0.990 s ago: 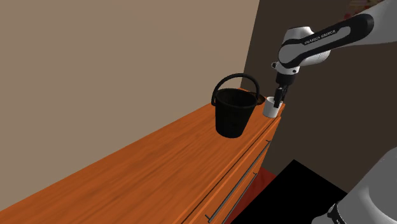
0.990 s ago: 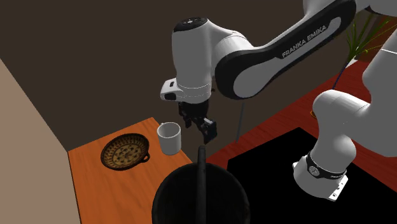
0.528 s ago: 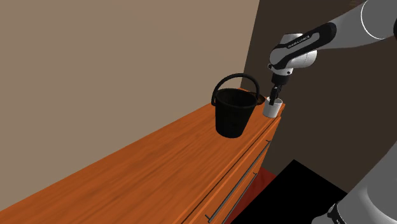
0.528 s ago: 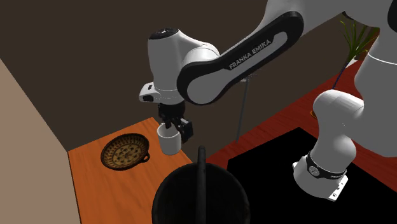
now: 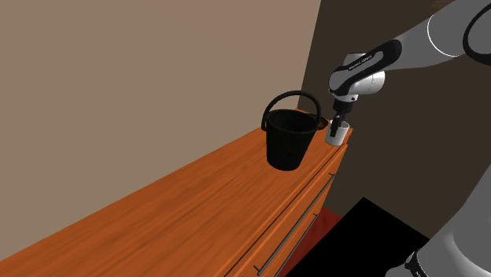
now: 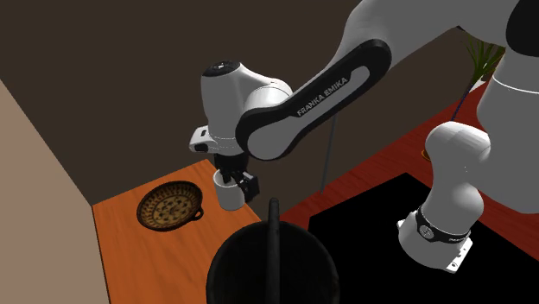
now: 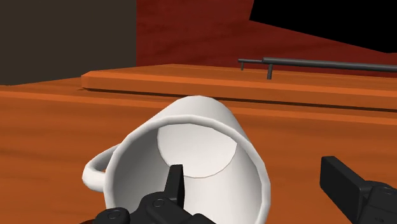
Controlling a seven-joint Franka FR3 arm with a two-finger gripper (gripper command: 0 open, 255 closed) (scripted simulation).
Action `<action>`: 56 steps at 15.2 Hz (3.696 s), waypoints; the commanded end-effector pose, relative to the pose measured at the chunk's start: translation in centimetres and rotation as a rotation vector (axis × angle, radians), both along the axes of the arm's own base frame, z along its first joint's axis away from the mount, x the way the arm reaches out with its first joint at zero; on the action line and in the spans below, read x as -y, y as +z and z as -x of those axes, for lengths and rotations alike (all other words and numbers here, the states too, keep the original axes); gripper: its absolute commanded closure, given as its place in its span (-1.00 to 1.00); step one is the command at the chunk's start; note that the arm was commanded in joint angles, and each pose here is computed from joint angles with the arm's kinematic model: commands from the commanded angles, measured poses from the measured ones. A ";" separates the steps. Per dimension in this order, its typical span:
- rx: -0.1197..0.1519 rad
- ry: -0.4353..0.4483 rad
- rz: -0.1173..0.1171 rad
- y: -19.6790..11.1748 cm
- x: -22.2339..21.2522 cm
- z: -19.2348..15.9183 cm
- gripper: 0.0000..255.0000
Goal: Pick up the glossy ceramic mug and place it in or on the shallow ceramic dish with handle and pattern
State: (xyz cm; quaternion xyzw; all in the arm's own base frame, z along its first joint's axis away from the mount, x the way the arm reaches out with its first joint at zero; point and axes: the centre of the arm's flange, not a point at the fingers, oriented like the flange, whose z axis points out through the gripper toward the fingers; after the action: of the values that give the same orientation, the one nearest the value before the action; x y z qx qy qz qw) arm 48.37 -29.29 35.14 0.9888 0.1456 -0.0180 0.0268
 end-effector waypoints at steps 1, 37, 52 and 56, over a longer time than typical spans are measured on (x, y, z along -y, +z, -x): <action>0.001 0.000 0.000 -0.4 0.0 0.0 -1.00; 0.001 0.000 0.000 10.2 0.0 0.0 1.00; 0.001 0.000 0.000 13.9 4.8 -15.0 1.00; 0.001 0.000 0.000 13.0 5.3 -16.3 1.00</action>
State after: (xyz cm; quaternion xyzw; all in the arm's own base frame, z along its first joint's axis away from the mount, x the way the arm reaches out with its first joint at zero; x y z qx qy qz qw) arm 64.54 -34.53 48.57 0.9888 0.1454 -0.0179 0.0269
